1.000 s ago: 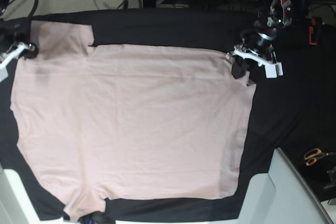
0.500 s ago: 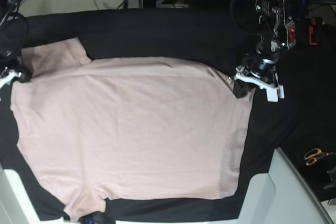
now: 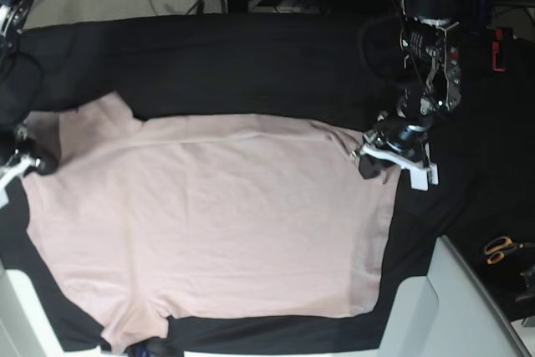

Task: Fold the T-shirt properly
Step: 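Lift the shoulder edge with both grippers and fold it over toward the hem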

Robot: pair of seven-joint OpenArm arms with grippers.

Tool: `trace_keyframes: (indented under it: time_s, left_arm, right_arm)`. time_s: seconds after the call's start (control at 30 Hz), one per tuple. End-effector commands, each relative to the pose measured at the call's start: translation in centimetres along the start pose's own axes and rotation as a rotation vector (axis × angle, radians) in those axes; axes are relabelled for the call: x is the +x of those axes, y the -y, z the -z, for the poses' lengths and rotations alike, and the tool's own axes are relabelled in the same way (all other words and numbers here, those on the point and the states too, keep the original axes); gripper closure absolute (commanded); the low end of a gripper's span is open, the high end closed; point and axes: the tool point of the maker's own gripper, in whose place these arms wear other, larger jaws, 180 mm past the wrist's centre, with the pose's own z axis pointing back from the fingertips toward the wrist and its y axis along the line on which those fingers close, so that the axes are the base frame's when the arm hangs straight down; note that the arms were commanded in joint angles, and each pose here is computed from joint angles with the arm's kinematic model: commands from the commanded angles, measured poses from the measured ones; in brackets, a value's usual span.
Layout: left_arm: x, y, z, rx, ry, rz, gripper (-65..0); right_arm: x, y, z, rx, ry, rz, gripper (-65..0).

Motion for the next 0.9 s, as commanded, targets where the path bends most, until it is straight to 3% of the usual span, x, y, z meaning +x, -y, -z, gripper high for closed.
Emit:
trace_keyframes:
  time_s: [0.0, 0.33, 0.7, 0.87]
  left_arm:
    - [2.3, 0.8, 0.4, -0.029, 0.057, 0.006, 0.0]
    - [4.2, 0.8, 1.9, -0.026, 0.073, -0.012, 0.0]
    - [7.1, 1.6, 3.6, -0.034, 0.102, -0.019, 0.0]
    - [7.2, 1.9, 4.3, -0.005, 0.083, 0.071, 0.0]
  right_arm:
    - [2.8, 0.2, -0.9, -0.001, 0.063, -0.021, -0.5]
    - [6.2, 0.1, -0.1, 0.031, 0.167, 0.055, -0.5]
    - [7.8, -0.3, -0.1, 0.04, 0.248, 0.058, -0.5]
    - [8.2, -1.2, 0.5, 0.042, 0.234, 0.004, -0.5]
